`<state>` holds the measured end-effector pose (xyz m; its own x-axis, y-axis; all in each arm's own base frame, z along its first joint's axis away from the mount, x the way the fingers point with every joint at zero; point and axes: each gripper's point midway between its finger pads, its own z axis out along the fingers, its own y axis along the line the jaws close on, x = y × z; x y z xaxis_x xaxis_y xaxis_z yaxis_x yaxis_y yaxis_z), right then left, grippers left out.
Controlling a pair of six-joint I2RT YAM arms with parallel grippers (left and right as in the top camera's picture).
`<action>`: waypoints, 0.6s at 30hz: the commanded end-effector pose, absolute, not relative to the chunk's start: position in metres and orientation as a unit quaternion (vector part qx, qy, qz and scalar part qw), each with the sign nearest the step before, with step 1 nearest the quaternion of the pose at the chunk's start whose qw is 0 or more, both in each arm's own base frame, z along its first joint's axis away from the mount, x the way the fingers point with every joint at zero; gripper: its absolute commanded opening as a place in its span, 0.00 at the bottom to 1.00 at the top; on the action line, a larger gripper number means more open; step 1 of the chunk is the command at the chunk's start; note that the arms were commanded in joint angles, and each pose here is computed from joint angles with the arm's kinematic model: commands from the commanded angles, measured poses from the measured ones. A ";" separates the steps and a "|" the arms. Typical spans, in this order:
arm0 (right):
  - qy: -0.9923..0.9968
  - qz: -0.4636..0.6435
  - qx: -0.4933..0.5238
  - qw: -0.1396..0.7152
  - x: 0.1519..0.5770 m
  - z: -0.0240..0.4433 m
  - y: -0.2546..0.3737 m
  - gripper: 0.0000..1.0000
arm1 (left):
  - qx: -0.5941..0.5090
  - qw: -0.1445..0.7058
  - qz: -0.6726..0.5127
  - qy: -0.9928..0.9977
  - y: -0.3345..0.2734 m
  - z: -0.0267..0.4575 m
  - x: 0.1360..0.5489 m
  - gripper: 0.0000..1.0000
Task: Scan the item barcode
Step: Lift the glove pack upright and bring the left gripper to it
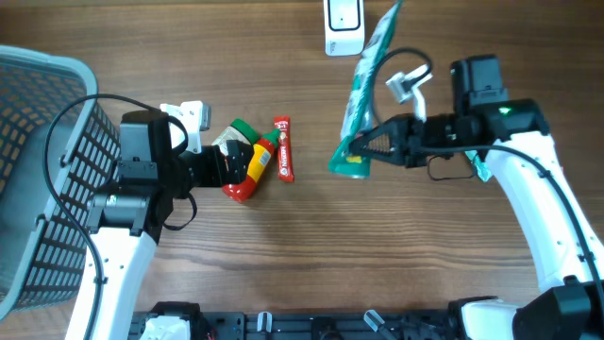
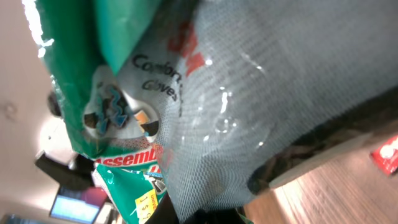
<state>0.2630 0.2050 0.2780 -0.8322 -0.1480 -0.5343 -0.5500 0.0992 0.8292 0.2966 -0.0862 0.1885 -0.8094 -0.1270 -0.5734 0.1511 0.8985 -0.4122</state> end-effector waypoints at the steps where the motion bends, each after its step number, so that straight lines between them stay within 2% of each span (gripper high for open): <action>1: 0.706 0.602 -0.324 0.184 0.241 0.265 0.212 0.04 | 0.015 0.316 -0.220 0.923 -0.084 0.190 0.297 1.00; 4: 0.684 0.581 -0.402 0.180 0.196 0.257 0.202 0.04 | 0.014 0.318 -0.221 0.922 -0.085 0.191 0.298 1.00; 7: 0.677 0.581 -0.417 0.176 0.187 0.257 0.201 0.04 | -0.003 0.342 -0.278 0.898 -0.099 0.211 0.309 1.00; 10: 0.646 0.588 -0.453 0.176 0.173 0.260 0.214 0.04 | 0.123 0.376 -0.453 0.799 -0.155 0.272 0.309 1.00; 14: 0.595 0.609 -0.505 0.137 0.135 0.264 0.242 0.04 | 0.275 0.354 -0.606 0.657 -0.190 0.292 0.331 1.00; 18: 0.599 0.611 -0.501 0.126 0.133 0.264 0.244 0.04 | 0.359 0.326 -0.629 0.608 -0.193 0.292 0.320 1.00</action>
